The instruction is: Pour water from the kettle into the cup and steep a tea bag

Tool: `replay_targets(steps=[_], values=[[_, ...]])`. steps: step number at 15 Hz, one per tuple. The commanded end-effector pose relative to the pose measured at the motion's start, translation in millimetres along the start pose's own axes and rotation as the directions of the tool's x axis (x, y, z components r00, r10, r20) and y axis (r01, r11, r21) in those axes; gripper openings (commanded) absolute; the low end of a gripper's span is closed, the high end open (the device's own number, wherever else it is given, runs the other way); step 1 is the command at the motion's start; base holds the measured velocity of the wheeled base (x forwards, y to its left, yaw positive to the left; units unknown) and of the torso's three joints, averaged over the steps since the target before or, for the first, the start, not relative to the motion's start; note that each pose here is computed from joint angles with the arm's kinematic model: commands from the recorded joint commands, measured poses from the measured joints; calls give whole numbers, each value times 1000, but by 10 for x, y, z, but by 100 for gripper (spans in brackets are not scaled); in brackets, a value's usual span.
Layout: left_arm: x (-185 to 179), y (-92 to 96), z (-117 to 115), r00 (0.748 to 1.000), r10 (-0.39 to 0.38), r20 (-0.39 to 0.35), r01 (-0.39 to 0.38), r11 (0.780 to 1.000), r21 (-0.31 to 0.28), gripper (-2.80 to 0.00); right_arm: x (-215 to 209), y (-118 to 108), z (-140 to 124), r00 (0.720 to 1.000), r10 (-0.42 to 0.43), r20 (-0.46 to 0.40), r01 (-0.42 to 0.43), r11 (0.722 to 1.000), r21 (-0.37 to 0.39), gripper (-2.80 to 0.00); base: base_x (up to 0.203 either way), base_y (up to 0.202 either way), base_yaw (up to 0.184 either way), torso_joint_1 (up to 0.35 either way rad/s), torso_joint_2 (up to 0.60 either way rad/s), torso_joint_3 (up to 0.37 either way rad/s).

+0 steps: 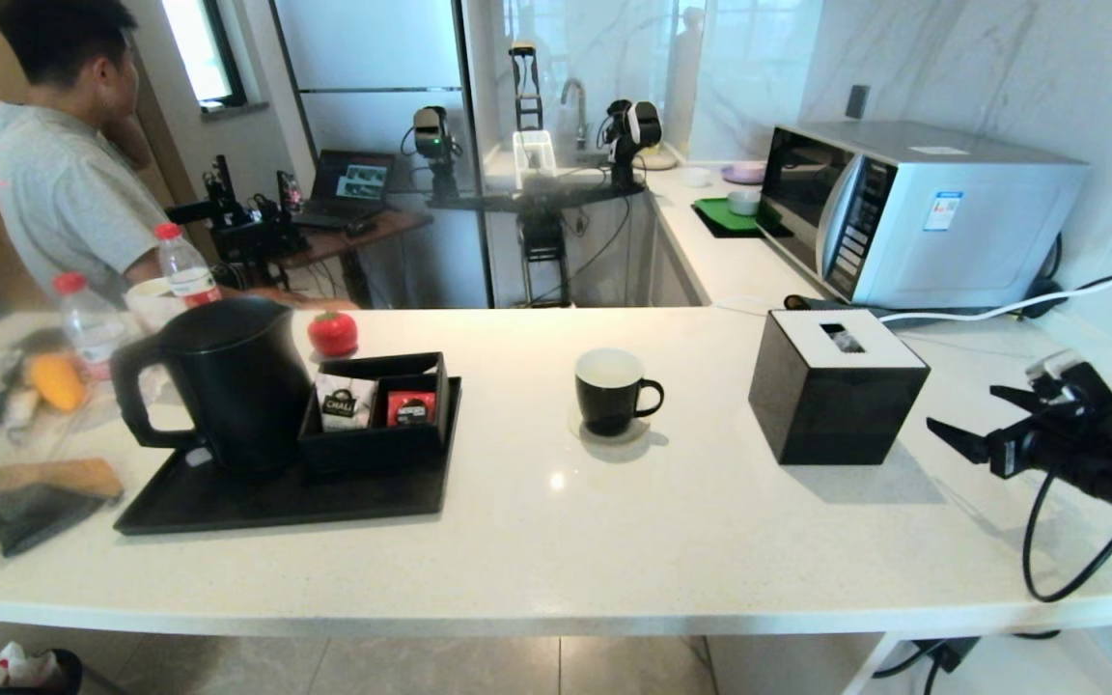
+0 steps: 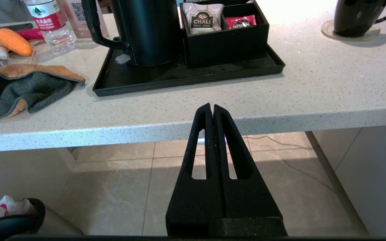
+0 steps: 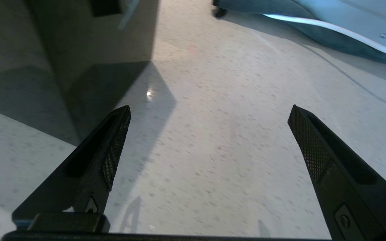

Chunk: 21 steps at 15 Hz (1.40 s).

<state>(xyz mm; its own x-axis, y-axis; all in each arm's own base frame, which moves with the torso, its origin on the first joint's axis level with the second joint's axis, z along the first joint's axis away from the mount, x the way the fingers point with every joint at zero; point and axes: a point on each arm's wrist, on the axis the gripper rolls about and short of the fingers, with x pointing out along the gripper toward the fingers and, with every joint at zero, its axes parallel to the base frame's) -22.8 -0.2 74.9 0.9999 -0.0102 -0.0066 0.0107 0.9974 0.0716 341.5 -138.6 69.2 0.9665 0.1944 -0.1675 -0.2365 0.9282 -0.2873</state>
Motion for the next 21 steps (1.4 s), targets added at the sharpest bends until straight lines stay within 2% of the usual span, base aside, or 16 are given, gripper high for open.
replay_targets(steps=[1,2,3,6,8,12,15,17,19,21], values=[[0,0,0,1000,0,0,0,1000,0,-280,-111,-139,-5,999,-45,3,45,999,-6,0,0,0,0,0,0,0],[0,0,0,1000,0,0,0,1000,0,-280,-160,-192,4,998,-64,4,64,998,-7,0,0,0,0,0,0,0],[0,0,0,1000,0,0,0,1000,0,-280,-194,-232,58,997,-77,14,78,997,-14,-280,0,0,0,0,0,0],[0,0,0,1000,0,0,0,1000,0,-280,-233,-383,421,990,-110,90,111,994,-4,-280,0,0,0,0,0,0],[0,0,0,1000,0,0,0,1000,0,-280,-241,-519,826,982,-120,148,125,992,-25,-280,0,0,0,0,0,0],[0,0,0,1000,0,0,0,1000,0,-280,-291,-572,1650,989,-59,134,60,998,-6,-280,0,0,0,0,0,0],[0,0,0,1000,0,0,0,1000,0,-280,-229,-356,2118,996,72,48,-74,996,51,-280,0,0,0,0,0,0],[0,0,0,1000,0,0,0,1000,0,-280,-117,-80,2349,983,185,-7,-185,982,48,-280,0,0,0,0,0,0],[0,0,0,1000,0,0,0,1000,0,-280,12,207,2397,960,270,-75,-265,962,67,-280,0,0,0,0,0,0],[0,0,0,1000,0,0,0,1000,-1,-280,58,416,2362,933,320,-163,-306,946,108,-280,0,0,0,0,0,0]])
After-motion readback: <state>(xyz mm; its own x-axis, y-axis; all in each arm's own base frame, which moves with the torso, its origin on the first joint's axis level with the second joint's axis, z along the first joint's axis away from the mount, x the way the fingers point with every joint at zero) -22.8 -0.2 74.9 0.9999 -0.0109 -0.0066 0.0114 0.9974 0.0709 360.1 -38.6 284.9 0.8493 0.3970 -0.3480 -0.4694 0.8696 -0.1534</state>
